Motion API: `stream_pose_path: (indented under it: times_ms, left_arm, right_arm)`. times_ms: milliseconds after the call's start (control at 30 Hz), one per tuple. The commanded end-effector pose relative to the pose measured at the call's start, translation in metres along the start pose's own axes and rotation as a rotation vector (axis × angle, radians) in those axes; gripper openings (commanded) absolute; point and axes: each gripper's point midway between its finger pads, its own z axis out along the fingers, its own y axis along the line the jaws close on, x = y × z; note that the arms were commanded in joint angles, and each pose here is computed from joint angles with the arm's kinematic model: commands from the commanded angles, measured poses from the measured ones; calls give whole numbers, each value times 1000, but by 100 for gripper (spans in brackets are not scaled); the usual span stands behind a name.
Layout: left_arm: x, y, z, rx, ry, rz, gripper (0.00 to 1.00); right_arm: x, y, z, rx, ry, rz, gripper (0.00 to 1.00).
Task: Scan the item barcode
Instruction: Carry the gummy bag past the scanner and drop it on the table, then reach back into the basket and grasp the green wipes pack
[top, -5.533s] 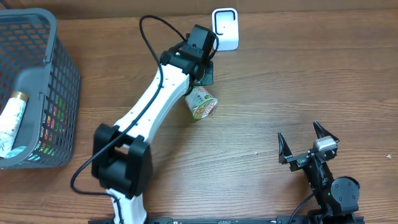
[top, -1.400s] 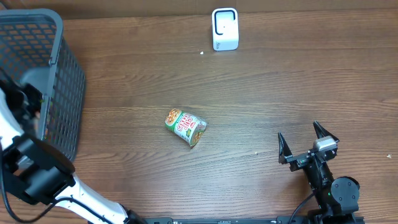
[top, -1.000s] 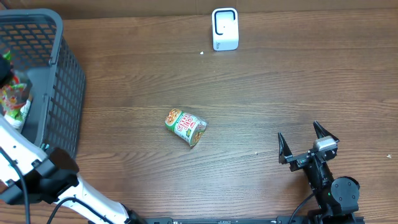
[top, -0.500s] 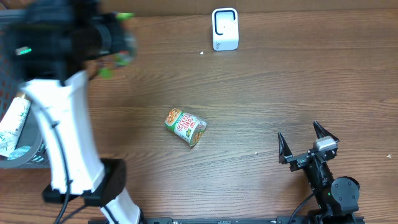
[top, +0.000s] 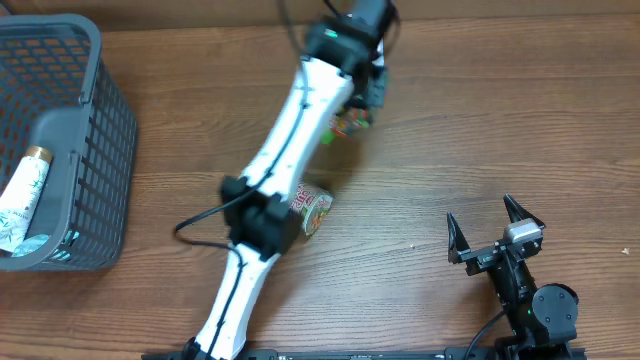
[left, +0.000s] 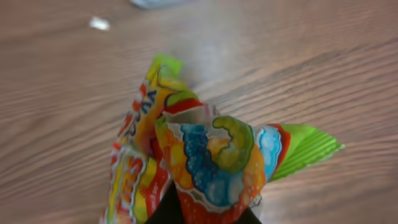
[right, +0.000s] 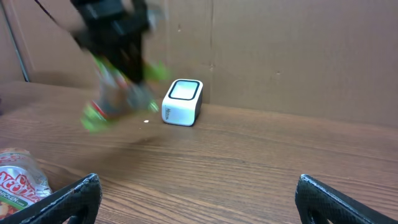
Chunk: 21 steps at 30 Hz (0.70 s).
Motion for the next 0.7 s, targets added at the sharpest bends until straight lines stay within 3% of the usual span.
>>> stream_pose_path:
  times_ms: [0, 100, 133, 200, 233, 300, 467, 567, 667]
  left_arm:
    - [9, -25, 25, 48, 39, 6, 4]
    - [19, -41, 39, 76, 77, 28, 4]
    - [20, -42, 39, 77, 78, 35, 9]
    - [20, -46, 33, 96, 71, 58, 50]
    - [20, -49, 27, 115, 70, 64, 56]
    - [16, -49, 10, 139, 55, 59, 58]
    - [-21, -18, -103, 192, -168, 1, 64]
    - [-32, 48, -200, 162, -359, -110, 72]
    - [-8, 147, -272, -2, -468, -312, 72]
  right_arm:
    - [2, 0, 0, 3, -2, 3, 100]
    - [2, 0, 0, 3, -2, 3, 100]
    - [2, 0, 0, 3, -2, 3, 100]
    - [2, 0, 0, 3, -2, 3, 100]
    - [2, 0, 0, 3, -2, 3, 100]
    - [2, 0, 0, 3, -2, 3, 100]
    - [2, 0, 0, 3, -2, 3, 100]
    - [2, 0, 0, 3, -2, 3, 100]
    - [2, 0, 0, 3, -2, 3, 100]
